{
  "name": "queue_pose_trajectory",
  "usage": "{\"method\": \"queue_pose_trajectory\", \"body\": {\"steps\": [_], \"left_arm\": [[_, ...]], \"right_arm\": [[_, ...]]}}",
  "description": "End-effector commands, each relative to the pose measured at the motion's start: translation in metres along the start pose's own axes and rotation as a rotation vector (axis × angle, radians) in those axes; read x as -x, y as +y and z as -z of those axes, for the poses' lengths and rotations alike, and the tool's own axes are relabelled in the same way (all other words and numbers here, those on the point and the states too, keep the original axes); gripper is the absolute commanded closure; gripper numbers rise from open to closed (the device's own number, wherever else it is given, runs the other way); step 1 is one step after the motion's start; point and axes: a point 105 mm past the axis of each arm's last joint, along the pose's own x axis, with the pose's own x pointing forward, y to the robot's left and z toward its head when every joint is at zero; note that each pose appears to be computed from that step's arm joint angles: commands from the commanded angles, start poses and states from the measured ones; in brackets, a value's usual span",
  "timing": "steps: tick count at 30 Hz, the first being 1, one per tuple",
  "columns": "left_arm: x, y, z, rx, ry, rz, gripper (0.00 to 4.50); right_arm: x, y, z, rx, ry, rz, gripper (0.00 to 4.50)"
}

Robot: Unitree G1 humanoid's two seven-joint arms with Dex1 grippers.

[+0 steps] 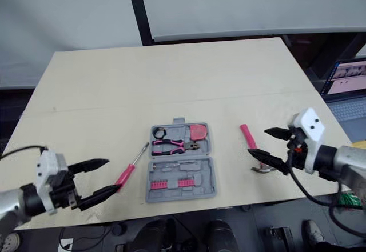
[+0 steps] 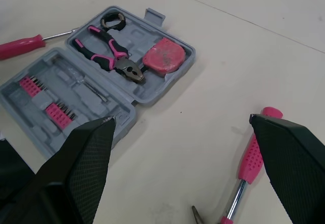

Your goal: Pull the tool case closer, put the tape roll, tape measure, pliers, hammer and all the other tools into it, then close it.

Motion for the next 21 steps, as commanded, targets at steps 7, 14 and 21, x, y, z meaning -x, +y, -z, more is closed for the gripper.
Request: {"method": "queue_pose_trajectory", "body": {"steps": [7, 14, 21], "left_arm": [[-0.030, -0.018, -0.041, -0.181, -0.031, 0.415, 0.00], [-0.056, -0.018, -0.056, -0.276, -0.073, 0.577, 0.00], [-0.071, -0.017, -0.064, -0.328, -0.117, 0.594, 0.00]], "right_arm": [[-0.014, -0.013, 0.043, -0.193, 0.186, 0.337, 0.05], [-0.029, -0.019, 0.071, -0.260, 0.262, 0.409, 0.05], [-0.041, -0.032, 0.091, -0.254, 0.263, 0.439, 0.05]]}}
